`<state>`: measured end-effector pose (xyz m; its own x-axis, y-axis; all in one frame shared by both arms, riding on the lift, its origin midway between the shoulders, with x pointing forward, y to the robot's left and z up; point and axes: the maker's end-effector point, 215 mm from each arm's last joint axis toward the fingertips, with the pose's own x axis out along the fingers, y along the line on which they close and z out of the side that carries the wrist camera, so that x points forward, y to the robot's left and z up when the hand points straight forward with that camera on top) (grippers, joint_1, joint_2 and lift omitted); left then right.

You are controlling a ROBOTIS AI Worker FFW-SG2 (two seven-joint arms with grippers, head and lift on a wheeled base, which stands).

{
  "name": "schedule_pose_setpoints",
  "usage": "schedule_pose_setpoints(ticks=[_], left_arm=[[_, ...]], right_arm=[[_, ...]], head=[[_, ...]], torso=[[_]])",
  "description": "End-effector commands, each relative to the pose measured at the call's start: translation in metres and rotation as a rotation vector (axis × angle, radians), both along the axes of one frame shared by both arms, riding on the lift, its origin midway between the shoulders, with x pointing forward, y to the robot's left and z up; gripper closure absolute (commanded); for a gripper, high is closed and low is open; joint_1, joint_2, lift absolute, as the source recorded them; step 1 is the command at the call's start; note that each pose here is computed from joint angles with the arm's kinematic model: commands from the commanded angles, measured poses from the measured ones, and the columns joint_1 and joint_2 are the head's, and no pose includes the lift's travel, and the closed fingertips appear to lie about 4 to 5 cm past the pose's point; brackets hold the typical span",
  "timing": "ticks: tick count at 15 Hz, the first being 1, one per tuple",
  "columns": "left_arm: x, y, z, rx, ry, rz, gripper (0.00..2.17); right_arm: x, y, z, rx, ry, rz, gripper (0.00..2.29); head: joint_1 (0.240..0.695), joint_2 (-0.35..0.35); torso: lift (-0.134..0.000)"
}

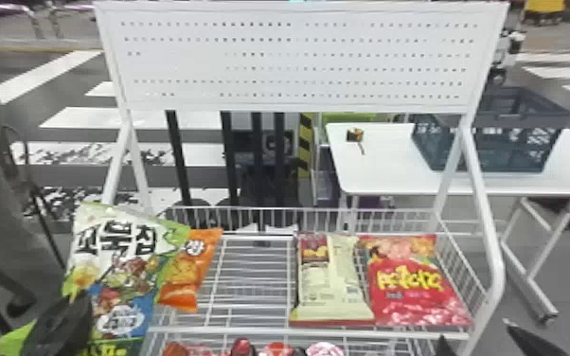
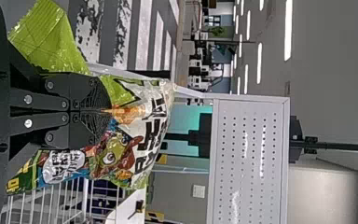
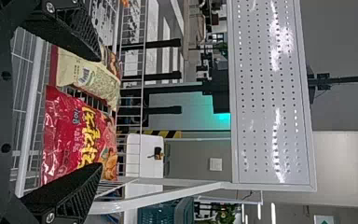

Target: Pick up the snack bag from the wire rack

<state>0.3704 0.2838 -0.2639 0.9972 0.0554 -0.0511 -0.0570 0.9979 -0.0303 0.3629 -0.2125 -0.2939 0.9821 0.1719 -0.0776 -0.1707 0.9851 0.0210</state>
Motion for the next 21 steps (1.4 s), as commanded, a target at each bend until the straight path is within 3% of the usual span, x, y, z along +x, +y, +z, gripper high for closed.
schedule_pose_setpoints(ticks=[1,10,15,21], left_arm=[[0.0,0.0,0.0,0.0,0.0,0.0,1.54],[0.0,0.0,0.0,0.002,0.0,0.0,1.54],[-0.002,-0.006,0.001,0.005,0.002,-0.012,1.54],[-0.008,-0.01,0.002,0.012,0.007,-0.016,1.54]], right_arm=[[0.0,0.0,0.001,0.002,-0.001,-0.001,0.09],[0.013,0.0,-0.01,0.012,0.018,-0.002,0.09],[0.101,0.014,-0.056,0.035,0.029,0.015,0.09],[0.174,0.007,-0.118,0.016,0.178,0.002,0.1]], head=[[0.499,0.0],[0.499,0.0],[0.499,0.0],[0.499,0.0]], torso=[[0.0],[0.0],[0.0],[0.0]])
